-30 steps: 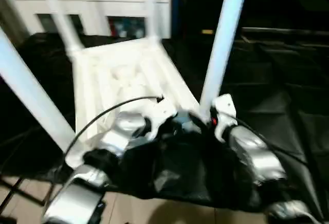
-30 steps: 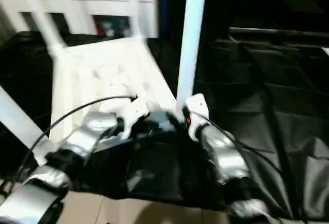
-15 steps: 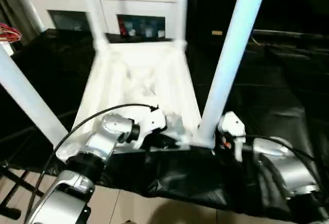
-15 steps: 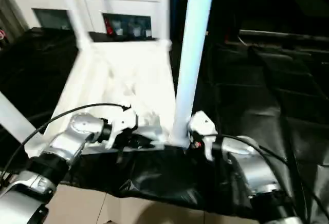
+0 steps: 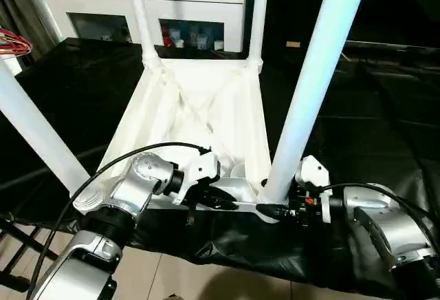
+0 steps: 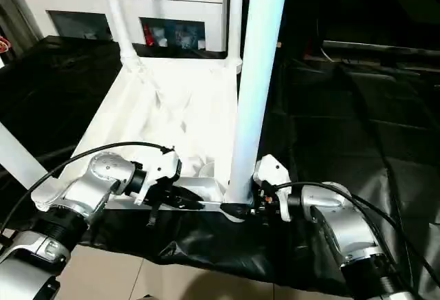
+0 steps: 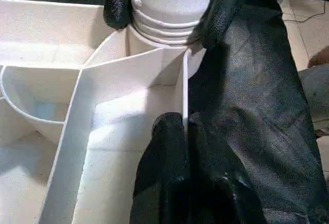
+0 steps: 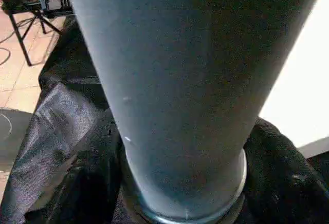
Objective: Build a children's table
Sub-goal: Rotate leg to tighten
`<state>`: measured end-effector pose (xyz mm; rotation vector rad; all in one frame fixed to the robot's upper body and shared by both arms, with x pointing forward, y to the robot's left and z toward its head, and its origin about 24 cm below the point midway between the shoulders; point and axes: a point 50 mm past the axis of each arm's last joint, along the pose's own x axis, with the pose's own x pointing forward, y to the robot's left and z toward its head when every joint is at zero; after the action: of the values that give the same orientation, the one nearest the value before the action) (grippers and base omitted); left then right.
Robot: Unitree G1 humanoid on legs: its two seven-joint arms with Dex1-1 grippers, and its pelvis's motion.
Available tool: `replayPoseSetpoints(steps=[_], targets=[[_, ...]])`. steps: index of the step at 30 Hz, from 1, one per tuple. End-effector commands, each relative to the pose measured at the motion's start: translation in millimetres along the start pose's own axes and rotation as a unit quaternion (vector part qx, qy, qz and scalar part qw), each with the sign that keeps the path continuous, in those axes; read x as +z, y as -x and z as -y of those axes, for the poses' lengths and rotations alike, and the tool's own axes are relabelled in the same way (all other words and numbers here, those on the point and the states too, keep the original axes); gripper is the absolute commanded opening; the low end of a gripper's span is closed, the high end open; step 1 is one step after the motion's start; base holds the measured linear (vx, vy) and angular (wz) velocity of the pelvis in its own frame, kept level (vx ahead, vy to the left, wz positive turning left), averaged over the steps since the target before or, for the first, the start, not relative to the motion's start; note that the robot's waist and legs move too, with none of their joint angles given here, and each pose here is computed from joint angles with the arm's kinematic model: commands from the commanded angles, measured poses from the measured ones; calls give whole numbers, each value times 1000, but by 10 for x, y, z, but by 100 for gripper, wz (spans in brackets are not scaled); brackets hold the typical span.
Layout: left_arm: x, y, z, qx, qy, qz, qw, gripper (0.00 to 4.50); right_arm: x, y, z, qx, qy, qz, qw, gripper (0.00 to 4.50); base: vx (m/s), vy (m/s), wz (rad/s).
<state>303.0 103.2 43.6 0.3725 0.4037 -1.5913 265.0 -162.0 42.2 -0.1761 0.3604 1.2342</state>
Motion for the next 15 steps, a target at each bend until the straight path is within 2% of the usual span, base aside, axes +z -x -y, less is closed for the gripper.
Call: replayPoseSetpoints(steps=[1,2,3,5,7,9,15], targets=[[203,-83,-59,20,-27,44,998,0,18,-138,-78,8,-15,33,999,268,0,0,0],[222,-106,-85,37,-26,48,998,0,39,-177,-45,-18,-26,51,998,268,0,0,0],[222,-106,-85,37,-26,48,998,0,39,-177,-45,-18,-26,51,998,268,0,0,0],[273,-178,-159,86,-19,53,995,0,60,-280,60,-93,-38,69,993,267,0,0,0],[343,-294,-231,139,-7,53,989,0,58,-415,161,-170,-42,62,983,267,0,0,0],[369,-339,-250,155,-5,51,987,0,63,-466,186,-192,-43,60,978,267,0,0,0],[467,-496,-301,216,12,61,974,0,88,-712,297,-315,-88,53,944,267,0,0,0]])
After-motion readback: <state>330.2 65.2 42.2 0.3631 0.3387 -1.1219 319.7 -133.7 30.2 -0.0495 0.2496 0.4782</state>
